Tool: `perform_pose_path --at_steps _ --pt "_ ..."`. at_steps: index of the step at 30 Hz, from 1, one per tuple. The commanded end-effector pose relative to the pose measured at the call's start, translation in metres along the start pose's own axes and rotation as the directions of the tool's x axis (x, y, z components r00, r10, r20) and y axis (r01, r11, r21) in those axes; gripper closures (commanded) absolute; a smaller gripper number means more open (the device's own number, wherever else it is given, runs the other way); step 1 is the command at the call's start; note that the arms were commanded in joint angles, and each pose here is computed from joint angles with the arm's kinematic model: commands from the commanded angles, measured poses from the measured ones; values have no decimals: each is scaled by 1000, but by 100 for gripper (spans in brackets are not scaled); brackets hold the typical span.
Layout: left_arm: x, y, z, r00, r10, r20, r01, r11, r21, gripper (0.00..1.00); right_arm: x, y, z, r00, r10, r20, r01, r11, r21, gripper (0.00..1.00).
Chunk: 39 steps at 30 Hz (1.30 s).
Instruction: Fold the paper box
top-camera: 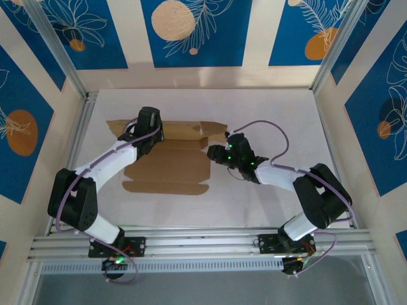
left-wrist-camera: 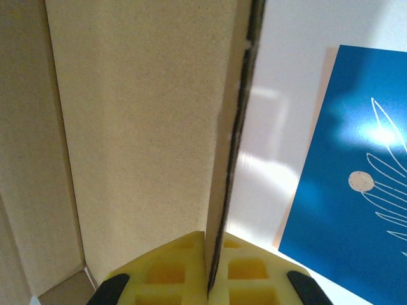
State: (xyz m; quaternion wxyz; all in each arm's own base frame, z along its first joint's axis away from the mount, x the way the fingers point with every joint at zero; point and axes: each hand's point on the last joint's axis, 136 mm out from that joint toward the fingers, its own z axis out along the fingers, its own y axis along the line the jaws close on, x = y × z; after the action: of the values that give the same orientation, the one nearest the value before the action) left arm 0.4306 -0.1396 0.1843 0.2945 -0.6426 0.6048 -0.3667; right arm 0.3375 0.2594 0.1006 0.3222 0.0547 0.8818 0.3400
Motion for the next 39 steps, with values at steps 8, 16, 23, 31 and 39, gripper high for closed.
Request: perform_pose_path --at_steps 8,16,23,31,39 --pt "-9 13 2 999 -1 39 3 998 -63 100 -19 -30 50 997 38 62 -49 983 180 56" --pt "-4 21 7 1000 -2 18 3 997 -76 100 -39 -9 82 998 -5 57 2 999 49 63" --pt "-3 27 11 1000 -8 10 9 997 -82 100 -40 25 87 996 -50 76 56 995 -77 73" --pt "-4 24 7 1000 -3 17 5 997 -79 100 -52 19 101 992 -59 108 73 988 -133 72" --pt "-4 24 10 1000 0 20 2 996 -87 100 -52 -35 71 993 -67 100 42 972 230 44"
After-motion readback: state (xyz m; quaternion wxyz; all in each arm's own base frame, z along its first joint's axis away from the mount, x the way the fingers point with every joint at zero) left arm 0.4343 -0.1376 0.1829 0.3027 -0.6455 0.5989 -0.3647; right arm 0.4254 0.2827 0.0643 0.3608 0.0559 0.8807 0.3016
